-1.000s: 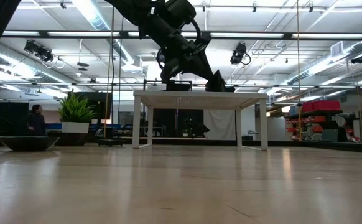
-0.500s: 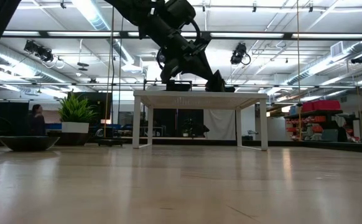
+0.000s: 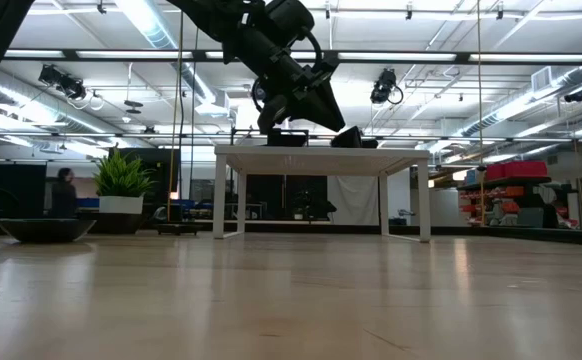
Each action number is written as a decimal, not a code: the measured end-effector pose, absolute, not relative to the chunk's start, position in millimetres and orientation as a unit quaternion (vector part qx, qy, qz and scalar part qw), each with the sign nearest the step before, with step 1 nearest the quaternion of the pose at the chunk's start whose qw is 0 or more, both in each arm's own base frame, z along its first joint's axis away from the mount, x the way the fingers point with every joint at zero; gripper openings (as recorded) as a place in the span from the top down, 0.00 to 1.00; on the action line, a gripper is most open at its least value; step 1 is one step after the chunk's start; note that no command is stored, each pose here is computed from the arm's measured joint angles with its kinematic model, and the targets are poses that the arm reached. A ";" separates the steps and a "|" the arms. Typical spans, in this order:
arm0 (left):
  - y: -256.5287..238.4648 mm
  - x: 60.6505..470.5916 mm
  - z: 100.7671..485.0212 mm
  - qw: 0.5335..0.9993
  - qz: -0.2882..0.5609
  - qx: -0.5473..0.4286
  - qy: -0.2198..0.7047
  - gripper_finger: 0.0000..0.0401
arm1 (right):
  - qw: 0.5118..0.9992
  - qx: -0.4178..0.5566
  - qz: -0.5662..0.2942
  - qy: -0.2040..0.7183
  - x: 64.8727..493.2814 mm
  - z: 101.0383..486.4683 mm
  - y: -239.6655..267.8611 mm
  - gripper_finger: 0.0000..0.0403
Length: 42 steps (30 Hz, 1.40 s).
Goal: Pick & Place Mini shaped plates
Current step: Stack the leaf-shaped plate on top of the leaf-shaped plate on the shelf
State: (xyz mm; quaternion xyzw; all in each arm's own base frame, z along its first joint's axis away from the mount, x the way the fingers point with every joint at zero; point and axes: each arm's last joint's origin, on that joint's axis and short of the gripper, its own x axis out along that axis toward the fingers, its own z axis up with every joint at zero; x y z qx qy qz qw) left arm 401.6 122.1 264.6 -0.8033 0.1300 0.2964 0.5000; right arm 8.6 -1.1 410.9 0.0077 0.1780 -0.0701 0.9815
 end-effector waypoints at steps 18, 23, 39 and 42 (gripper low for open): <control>99.5 412.9 275.4 0.651 0.145 -0.714 0.215 0.87 | 0.982 0.008 -0.070 0.178 8.6 410.9 -1.1 0.95; 86.3 415.8 275.3 0.714 0.113 -0.648 0.238 0.87 | 0.981 0.008 -0.070 0.178 8.5 410.9 -1.1 0.95; 25.4 393.8 292.4 0.893 0.014 -0.288 0.345 0.87 | 0.981 0.008 -0.070 0.178 8.7 411.0 -1.1 0.95; 12.5 384.3 296.7 0.891 -0.001 -0.262 0.371 0.87 | 0.981 0.008 -0.070 0.178 8.7 411.0 -1.1 0.95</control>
